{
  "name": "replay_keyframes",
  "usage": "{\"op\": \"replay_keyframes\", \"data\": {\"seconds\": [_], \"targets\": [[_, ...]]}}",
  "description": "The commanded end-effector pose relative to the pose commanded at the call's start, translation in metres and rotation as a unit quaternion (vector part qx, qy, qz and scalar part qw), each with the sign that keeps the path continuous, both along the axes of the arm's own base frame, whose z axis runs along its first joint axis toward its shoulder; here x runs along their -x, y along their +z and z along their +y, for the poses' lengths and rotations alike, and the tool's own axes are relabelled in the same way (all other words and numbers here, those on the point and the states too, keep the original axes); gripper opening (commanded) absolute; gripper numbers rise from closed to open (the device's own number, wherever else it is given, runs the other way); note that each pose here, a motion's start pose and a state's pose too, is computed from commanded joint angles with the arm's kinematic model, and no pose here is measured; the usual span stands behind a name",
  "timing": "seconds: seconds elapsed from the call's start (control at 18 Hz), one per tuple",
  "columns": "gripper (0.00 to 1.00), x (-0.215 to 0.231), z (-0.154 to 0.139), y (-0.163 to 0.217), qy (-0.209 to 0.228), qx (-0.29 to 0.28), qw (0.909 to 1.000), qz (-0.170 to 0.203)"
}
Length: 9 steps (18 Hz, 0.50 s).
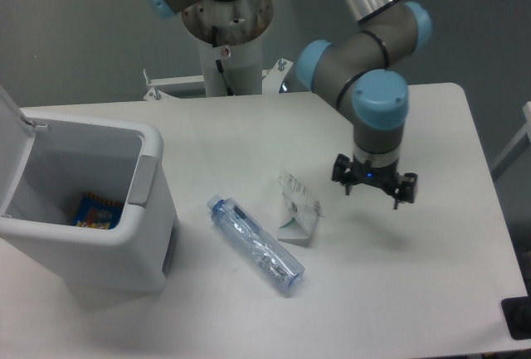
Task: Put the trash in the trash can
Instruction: 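Move the gripper over the crumpled white wrapper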
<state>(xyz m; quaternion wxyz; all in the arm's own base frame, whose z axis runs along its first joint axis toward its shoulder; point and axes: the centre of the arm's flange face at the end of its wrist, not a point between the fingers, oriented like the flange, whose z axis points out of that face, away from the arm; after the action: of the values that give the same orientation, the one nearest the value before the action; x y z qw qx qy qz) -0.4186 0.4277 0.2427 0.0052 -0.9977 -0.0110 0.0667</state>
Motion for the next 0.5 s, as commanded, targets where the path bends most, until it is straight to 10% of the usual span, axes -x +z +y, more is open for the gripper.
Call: {"op": "replay_keyframes", "data": {"seconds": [0.5], "targets": [[1.0, -0.06, 0.014, 0.002, 0.001, 0.001, 0.9999, -0.012]]}}
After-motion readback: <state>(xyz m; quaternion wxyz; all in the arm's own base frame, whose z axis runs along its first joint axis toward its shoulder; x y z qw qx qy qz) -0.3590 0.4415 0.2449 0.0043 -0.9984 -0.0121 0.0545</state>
